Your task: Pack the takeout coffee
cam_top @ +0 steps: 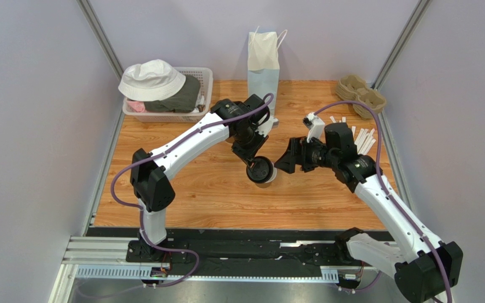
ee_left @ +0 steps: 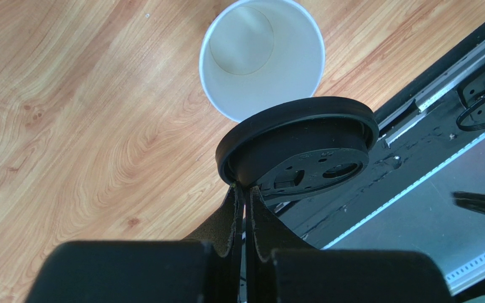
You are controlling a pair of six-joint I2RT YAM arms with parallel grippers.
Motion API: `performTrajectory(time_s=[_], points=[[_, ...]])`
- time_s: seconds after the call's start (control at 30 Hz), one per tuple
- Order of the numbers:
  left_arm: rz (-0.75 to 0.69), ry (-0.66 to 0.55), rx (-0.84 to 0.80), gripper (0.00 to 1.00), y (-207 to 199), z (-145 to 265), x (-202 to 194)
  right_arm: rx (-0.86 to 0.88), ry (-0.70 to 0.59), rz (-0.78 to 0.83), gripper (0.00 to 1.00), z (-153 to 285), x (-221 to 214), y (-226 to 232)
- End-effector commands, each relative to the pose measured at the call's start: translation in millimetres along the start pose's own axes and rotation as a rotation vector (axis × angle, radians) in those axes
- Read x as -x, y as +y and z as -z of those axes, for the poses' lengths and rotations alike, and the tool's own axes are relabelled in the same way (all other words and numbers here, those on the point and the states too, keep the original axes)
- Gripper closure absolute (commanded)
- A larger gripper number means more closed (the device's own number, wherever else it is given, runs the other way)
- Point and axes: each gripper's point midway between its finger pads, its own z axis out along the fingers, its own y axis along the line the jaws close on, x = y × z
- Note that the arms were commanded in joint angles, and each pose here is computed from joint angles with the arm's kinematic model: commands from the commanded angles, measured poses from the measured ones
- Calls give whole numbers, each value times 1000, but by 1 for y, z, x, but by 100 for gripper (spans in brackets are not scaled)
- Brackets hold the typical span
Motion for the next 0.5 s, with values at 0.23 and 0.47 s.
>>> performTrajectory(time_s=[0.23, 0.47], points=[[24, -84, -22, 100, -8, 17, 17, 73, -39, -78, 21, -28, 15, 16], [54, -134, -66, 100, -12, 25, 25, 109, 15, -110, 25, -38, 1, 16]])
